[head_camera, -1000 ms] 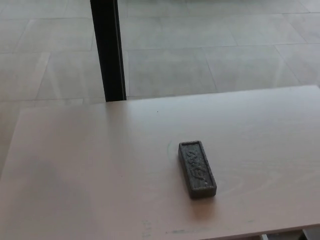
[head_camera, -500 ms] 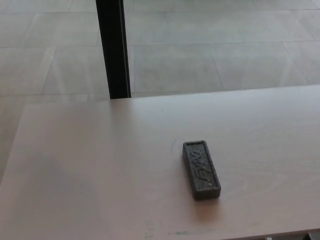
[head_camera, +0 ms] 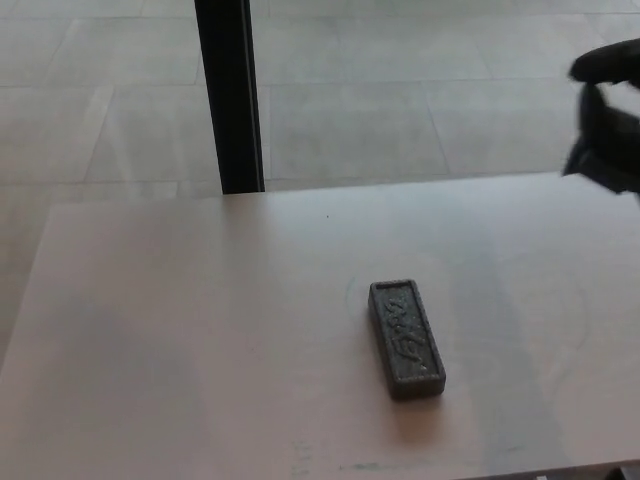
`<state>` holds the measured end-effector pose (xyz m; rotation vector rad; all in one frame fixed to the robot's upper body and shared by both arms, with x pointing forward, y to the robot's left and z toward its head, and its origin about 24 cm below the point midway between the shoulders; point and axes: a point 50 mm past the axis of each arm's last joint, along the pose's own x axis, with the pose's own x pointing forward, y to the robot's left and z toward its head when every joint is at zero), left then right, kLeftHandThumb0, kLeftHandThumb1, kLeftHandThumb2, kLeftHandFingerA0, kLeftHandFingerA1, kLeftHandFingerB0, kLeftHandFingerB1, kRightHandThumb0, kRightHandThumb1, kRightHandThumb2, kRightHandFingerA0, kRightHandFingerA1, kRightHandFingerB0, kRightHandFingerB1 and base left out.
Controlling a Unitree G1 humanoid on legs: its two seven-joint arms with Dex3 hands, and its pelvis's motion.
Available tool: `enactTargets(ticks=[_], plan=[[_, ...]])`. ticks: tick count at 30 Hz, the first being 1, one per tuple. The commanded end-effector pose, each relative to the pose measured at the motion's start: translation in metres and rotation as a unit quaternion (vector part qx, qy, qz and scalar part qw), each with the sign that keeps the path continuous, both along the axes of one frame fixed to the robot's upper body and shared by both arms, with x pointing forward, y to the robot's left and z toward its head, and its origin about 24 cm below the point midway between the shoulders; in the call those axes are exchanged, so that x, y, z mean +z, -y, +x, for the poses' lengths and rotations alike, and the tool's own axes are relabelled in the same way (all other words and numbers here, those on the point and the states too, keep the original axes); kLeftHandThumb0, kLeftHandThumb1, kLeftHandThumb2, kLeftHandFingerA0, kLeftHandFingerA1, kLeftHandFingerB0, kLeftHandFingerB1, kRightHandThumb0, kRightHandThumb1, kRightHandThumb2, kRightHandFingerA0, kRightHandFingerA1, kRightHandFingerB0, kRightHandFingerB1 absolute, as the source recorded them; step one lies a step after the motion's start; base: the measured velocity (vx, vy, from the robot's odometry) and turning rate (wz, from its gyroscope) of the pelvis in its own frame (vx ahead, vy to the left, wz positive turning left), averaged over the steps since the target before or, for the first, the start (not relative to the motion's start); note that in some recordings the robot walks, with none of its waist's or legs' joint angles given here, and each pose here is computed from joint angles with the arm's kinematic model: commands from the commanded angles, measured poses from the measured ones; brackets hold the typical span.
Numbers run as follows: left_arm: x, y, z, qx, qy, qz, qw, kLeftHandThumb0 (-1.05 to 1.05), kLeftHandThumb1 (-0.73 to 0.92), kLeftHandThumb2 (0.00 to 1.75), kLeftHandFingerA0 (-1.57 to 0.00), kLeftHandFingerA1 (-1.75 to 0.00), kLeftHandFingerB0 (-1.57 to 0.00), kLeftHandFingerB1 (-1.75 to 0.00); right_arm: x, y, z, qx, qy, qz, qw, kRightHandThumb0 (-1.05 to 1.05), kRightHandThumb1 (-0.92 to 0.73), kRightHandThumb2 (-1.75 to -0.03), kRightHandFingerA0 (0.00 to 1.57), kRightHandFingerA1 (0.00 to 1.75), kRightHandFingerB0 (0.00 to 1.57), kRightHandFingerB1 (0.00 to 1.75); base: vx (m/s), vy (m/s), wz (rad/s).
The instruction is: The robot uses its right hand to hold the eraser kept in the middle of the desk and use it to wipe the desk by swiping its surface twice
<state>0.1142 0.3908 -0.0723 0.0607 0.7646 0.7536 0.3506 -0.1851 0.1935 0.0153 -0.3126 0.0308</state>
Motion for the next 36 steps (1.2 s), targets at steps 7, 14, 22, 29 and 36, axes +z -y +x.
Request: enactTargets(ticks=[7,14,22,29,36], plan=[[0.006,-0.008,0.001,0.005,0.005,0.005,1.0,-0.46,0.45,0.87,-0.79,-0.84,-0.61,-0.72,-0.048,-0.057,0.006,0.048,-0.085,-0.113,0.989,-0.18,-0.42,-1.35,0.99,1.75,0.81,1.62,0.0,0.0,0.0],[0.006,-0.008,0.0,0.004,0.007,0.003,1.0,-0.43,0.47,0.88,-0.78,-0.84,-0.59,-0.71,-0.078,-0.064,0.002,0.058,-0.108,-0.155,0.98,-0.23,-0.38,-1.38,1.0,1.75,0.81,1.64,0.0,0.0,0.0],[0.006,-0.009,0.0,0.005,0.002,0.002,1.0,-0.45,0.46,0.88,-0.79,-0.84,-0.57,-0.7,-0.119,-0.059,-0.004,0.055,-0.146,-0.171,0.973,-0.31,-0.45,-1.19,1.24,1.44,1.09,1.35,0.0,0.0,0.0],[0.004,-0.006,-0.001,0.002,0.003,-0.001,1.0,-0.43,0.45,0.87,-0.78,-0.84,-0.58,-0.71,-0.136,-0.054,-0.005,0.041,-0.159,-0.207,0.964,-0.21,-0.46,-1.17,0.96,1.75,0.75,1.75,0.0,0.0,0.0],[0.001,-0.003,0.0,-0.008,-0.012,0.005,1.0,-0.43,0.47,0.89,-0.79,-0.83,-0.57,-0.7,-0.135,-0.063,0.001,0.043,-0.157,-0.207,0.965,-0.21,-0.49,-1.09,0.94,1.75,0.72,1.74,0.0,0.0,0.0]])
